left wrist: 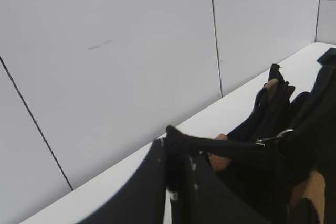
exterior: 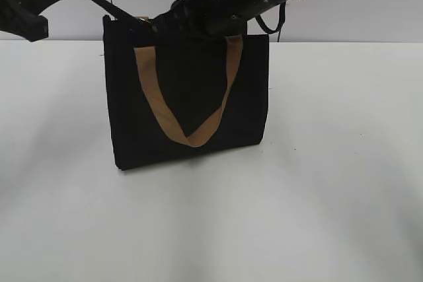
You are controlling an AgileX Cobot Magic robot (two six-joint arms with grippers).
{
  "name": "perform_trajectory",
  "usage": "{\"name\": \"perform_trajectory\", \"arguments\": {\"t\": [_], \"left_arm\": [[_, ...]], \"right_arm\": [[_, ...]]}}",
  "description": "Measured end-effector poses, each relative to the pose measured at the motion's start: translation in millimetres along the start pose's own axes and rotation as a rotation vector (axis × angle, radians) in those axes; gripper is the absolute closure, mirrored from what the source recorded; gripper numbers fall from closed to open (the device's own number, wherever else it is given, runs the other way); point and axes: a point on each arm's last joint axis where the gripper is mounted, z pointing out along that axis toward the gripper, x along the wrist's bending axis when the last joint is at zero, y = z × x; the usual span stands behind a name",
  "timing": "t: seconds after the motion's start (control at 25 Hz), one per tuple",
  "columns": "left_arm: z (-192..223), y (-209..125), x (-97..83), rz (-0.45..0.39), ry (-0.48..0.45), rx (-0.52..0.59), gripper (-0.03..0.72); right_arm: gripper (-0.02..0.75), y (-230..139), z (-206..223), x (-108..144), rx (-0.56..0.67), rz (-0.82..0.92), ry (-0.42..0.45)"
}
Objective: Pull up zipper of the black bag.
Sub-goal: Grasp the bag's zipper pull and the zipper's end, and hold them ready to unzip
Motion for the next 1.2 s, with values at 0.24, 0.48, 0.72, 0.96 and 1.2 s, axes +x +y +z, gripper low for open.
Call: {"name": "perform_trajectory", "arguments": {"t": [0.24, 0.48, 0.72, 0.96, 1.2], "left_arm": [[0, 0, 0.3, 0.001, 0.003, 0.006, 0.667], [0, -1, 1.2, -0.003, 0.014, 0.015, 0.667], [0, -1, 1.3, -0.002, 0.015, 0.018, 0.667], [0, -1, 1.2, -0.003, 0.015, 0.018, 0.667], [-1, -1, 1.5, -0.009, 0.019, 0.014, 0.667]], "right_arm": [[0.752, 0, -8, -14, 0.016, 0.038, -0.041], [0.752, 7, -24, -15, -0.001, 0.012, -0.065], [0.752, 7, -34, -30, 0.008, 0.058, -0.100], [0.752, 7, -50, -51, 0.000, 0.100, -0.141], [0.752, 2, -62, -76, 0.017, 0.143, -0.186]]}}
